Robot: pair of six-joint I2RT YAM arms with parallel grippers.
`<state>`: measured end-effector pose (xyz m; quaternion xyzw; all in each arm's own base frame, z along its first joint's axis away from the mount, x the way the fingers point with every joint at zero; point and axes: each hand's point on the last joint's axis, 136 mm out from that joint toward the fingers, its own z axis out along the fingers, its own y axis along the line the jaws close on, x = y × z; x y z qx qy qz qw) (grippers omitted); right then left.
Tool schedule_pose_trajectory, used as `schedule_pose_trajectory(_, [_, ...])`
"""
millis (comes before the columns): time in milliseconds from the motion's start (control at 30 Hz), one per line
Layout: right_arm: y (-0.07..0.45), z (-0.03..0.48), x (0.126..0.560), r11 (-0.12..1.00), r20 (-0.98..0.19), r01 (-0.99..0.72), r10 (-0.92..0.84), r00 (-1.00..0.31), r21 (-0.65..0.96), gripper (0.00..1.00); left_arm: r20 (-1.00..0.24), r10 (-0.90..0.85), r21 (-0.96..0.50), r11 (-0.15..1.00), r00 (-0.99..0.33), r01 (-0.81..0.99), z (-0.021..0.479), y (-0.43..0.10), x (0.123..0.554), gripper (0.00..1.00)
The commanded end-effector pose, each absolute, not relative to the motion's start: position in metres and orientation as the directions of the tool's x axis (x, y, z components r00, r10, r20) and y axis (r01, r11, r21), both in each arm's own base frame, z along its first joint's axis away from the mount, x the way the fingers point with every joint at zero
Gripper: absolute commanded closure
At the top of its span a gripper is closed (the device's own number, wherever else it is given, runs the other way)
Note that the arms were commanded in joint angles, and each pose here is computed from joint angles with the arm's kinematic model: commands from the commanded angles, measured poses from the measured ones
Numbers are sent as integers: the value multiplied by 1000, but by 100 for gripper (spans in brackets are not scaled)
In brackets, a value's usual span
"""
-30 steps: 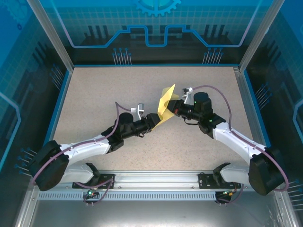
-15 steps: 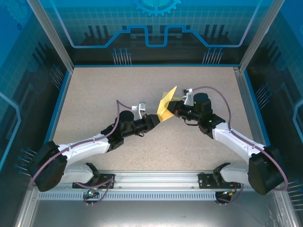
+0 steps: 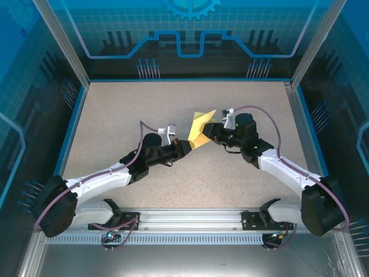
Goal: Fold a paper plane with a square sheet of paper (pick it up from the middle)
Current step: Turn over the paper at the center of the table.
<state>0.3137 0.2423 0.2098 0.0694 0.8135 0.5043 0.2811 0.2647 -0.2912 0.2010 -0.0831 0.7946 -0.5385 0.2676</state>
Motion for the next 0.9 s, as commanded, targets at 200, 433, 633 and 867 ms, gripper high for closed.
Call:
schedule_pose_trajectory(200, [209, 203, 316, 599, -456, -156, 391, -799, 786, 54, -510, -219, -644, 738, -832, 201, 193, -248, 265, 93])
schedule_pose_trajectory(433, [192, 191, 315, 695, -499, -139, 348, -794, 705, 50, -604, 138, 106, 990, -785, 92, 179, -144, 280, 93])
schedule_pose_trajectory(633, [191, 182, 316, 720, -499, -138, 316, -807, 680, 49, -543, 421, 578, 815, -727, 40, 207, -122, 292, 94])
schedule_pose_trajectory(867, [183, 176, 320, 732, -492, -130, 304, -816, 669, 46, -292, 723, 814, 532, -626, 234, 170, -179, 294, 95])
